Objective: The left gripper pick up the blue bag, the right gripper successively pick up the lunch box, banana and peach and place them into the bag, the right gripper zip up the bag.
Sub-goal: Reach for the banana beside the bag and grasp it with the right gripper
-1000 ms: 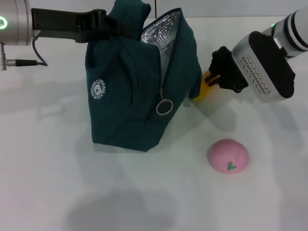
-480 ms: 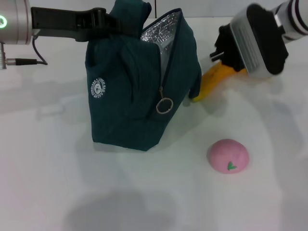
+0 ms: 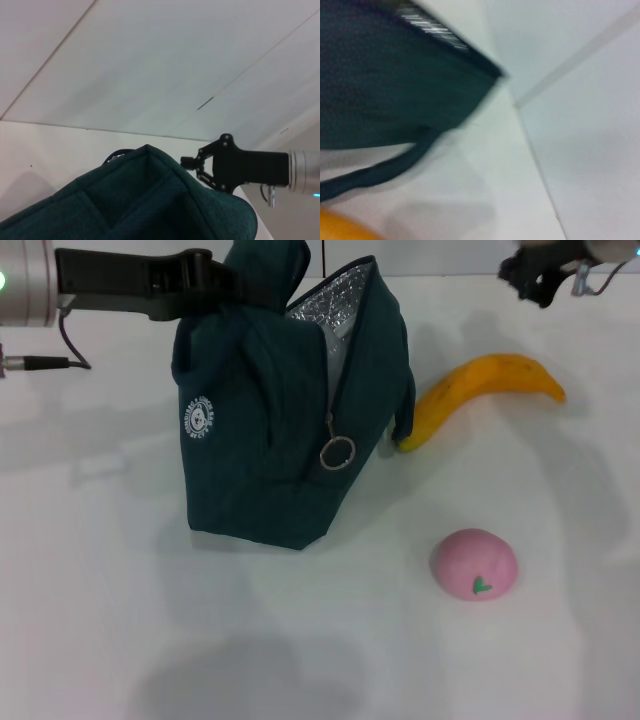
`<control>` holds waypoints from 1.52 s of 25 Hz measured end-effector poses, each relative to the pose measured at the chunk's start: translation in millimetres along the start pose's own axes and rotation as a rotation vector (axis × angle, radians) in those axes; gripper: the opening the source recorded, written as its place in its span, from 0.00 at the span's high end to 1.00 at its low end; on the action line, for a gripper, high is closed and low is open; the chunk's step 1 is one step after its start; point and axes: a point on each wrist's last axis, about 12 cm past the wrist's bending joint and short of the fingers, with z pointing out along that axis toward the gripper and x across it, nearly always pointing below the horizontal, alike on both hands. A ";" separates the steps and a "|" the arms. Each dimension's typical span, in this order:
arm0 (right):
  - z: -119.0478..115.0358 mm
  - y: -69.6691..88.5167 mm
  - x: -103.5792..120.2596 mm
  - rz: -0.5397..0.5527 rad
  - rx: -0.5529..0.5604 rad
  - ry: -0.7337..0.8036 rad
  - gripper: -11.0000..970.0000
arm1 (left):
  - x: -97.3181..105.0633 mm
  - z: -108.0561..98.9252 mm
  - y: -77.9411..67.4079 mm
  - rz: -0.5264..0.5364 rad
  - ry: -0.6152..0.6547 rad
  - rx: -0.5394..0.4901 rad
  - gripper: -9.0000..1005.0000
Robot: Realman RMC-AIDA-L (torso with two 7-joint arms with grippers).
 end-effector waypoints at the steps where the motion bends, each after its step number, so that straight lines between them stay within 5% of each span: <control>1: -1.4 -3.1 3.5 0.074 0.011 0.003 0.97 | -0.6 -1.0 0.1 0.002 -0.001 -0.003 0.96; 11: -6.4 -13.7 35.9 0.658 0.018 -0.049 0.97 | -6.1 -16.3 5.4 0.015 -0.019 -0.029 0.96; 20: -0.6 -4.4 62.3 0.946 -0.086 -0.064 0.97 | -8.0 -22.7 5.4 0.048 0.005 -0.030 0.96; 38: -2.1 3.0 88.1 1.171 -0.139 -0.055 0.98 | -2.7 -21.9 3.5 0.071 0.042 -0.007 0.96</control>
